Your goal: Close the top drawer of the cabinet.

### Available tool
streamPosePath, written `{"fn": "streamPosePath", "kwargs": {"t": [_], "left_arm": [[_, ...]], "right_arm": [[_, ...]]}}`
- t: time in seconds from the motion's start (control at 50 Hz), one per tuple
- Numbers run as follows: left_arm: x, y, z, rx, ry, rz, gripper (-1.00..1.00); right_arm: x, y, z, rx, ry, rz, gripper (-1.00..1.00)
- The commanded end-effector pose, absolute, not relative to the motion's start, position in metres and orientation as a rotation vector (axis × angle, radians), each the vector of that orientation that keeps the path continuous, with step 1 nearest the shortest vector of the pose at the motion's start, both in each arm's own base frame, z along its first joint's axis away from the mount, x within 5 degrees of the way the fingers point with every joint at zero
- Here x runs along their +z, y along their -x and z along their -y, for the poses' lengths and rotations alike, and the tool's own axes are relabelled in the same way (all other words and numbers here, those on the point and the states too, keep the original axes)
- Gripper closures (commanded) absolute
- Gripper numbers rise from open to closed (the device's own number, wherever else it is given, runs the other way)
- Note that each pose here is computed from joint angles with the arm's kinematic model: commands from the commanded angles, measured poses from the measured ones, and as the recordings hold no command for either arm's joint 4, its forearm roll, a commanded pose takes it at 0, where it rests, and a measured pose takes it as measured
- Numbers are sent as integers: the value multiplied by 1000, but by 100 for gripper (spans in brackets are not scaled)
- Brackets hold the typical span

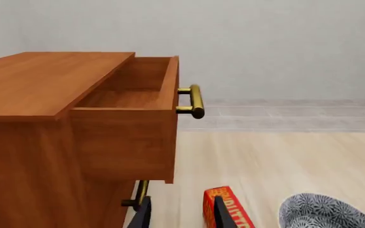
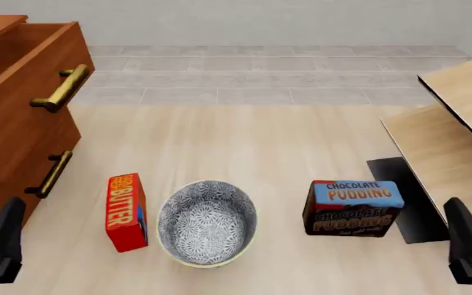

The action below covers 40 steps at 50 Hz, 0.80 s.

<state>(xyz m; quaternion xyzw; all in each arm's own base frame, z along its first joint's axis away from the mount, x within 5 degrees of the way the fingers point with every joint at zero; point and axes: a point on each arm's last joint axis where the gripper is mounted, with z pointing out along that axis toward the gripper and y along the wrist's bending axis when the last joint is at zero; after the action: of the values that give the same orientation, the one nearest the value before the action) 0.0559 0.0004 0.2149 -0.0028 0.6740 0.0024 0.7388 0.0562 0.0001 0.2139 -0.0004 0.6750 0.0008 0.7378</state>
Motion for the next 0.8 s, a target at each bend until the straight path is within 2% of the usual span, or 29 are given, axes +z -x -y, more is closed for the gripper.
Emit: {"fn": "streamPosePath", "kwargs": {"t": [0.02,0.42,0.64,0.8], "left_arm": [[224,-55,0,15,-20,-1452,-100],[225,-54,3,14,-97,-1448,-100],[237,-51,6,99,-232,-1373,-100],[226,-54,9,152,-347,-1351,-100]], "right_arm": [[217,-56,-1,13,17,-1460,-100],[218,-55,-1,24,4,-1452,-100],[219,-55,-1,32,-1,-1450,-100],[219,-55,-1,34,0,-1448,-100]]}}
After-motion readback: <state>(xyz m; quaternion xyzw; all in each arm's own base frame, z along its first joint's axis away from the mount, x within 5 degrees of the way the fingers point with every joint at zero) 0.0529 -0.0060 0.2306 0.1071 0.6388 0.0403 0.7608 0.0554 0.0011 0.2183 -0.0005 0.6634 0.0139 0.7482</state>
